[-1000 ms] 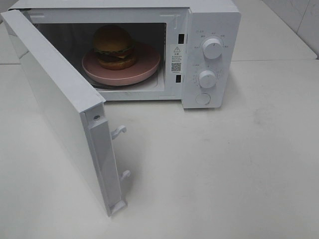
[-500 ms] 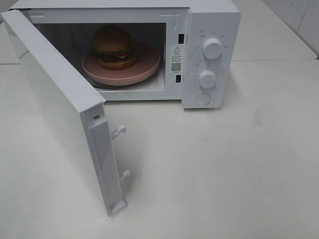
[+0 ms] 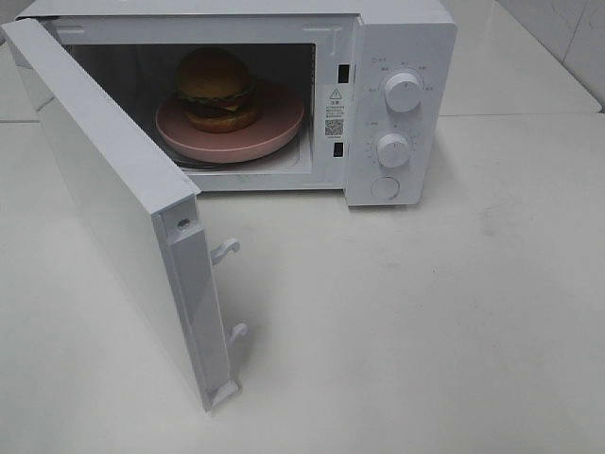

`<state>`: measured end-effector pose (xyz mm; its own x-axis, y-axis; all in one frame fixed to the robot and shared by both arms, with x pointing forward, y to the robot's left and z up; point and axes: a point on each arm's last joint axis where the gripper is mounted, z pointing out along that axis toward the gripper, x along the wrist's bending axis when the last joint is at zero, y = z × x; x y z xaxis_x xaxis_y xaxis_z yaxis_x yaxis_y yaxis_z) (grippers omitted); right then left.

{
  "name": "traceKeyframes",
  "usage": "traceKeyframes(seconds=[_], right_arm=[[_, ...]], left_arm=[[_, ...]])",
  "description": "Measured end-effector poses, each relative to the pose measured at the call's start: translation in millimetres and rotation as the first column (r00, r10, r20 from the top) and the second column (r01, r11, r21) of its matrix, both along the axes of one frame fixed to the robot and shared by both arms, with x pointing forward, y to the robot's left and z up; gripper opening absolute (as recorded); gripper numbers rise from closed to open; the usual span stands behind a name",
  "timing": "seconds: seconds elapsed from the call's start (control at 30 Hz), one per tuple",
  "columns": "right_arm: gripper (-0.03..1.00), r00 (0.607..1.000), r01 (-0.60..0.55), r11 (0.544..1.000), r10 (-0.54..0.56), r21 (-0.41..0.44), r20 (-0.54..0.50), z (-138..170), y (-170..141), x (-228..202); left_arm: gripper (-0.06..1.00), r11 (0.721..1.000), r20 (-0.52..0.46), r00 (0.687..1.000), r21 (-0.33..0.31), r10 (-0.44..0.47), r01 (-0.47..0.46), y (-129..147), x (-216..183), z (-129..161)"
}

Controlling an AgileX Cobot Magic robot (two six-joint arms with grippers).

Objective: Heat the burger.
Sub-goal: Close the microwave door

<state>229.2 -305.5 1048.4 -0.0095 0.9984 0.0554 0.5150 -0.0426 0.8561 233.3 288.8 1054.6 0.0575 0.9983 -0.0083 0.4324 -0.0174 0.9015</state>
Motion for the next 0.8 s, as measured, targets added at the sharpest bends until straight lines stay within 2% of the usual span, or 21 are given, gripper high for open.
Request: traceKeyframes(seconds=[0.63, 0.8], right_arm=[[0.76, 1.0, 0.0, 1.0, 0.0, 0.0, 0.0, 0.0, 0.0, 0.0], [0.76, 1.0, 0.0, 1.0, 0.0, 0.0, 0.0, 0.0, 0.0, 0.0]], left_arm=[[1.0, 1.0, 0.0, 1.0, -0.002, -0.002, 0.002, -0.2, 0.0, 0.0], [0.98, 1.0, -0.034, 0.999, -0.01, -0.004, 0.004, 0.0, 6.9, 3.9]])
